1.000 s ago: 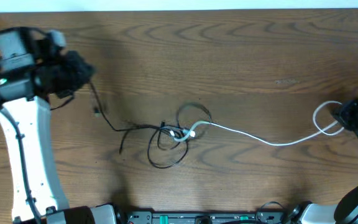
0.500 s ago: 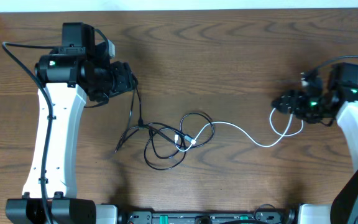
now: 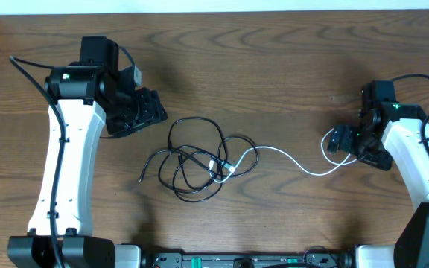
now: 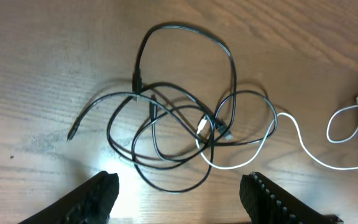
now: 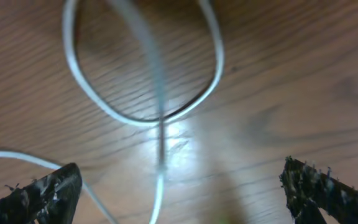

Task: Untangle cables

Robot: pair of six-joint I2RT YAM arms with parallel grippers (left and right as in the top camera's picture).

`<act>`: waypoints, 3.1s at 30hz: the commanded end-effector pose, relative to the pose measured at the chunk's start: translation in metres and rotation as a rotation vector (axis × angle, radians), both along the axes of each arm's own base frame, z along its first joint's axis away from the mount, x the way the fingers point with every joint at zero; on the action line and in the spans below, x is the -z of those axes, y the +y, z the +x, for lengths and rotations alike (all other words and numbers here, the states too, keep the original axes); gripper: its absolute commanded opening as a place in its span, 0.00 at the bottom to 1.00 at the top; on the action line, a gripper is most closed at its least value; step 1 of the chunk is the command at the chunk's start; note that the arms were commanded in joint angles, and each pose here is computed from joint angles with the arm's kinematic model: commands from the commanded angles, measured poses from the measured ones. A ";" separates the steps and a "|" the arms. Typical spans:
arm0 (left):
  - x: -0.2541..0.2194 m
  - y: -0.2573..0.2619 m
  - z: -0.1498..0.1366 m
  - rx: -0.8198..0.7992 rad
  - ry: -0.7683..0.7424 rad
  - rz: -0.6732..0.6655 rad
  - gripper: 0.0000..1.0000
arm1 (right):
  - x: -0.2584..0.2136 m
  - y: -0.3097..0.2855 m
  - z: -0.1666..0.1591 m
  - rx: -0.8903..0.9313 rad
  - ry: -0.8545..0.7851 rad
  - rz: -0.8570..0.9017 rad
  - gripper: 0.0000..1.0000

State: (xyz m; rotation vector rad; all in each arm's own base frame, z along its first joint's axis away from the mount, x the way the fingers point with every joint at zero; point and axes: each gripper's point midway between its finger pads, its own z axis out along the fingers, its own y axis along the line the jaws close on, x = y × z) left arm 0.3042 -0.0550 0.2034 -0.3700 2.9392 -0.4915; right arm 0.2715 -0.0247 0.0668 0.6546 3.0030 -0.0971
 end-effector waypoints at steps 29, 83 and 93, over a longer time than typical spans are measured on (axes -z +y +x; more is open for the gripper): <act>0.134 -0.069 -0.145 -0.268 0.626 0.114 0.69 | -0.065 0.162 0.028 -0.601 -0.249 0.463 0.99; 0.198 -0.076 -0.179 -0.510 0.577 0.268 0.60 | -0.064 0.161 0.025 -0.599 -0.234 0.464 0.99; 0.204 -0.072 -0.126 -0.459 0.314 0.270 0.08 | -0.064 0.161 0.023 -0.598 -0.229 0.465 0.99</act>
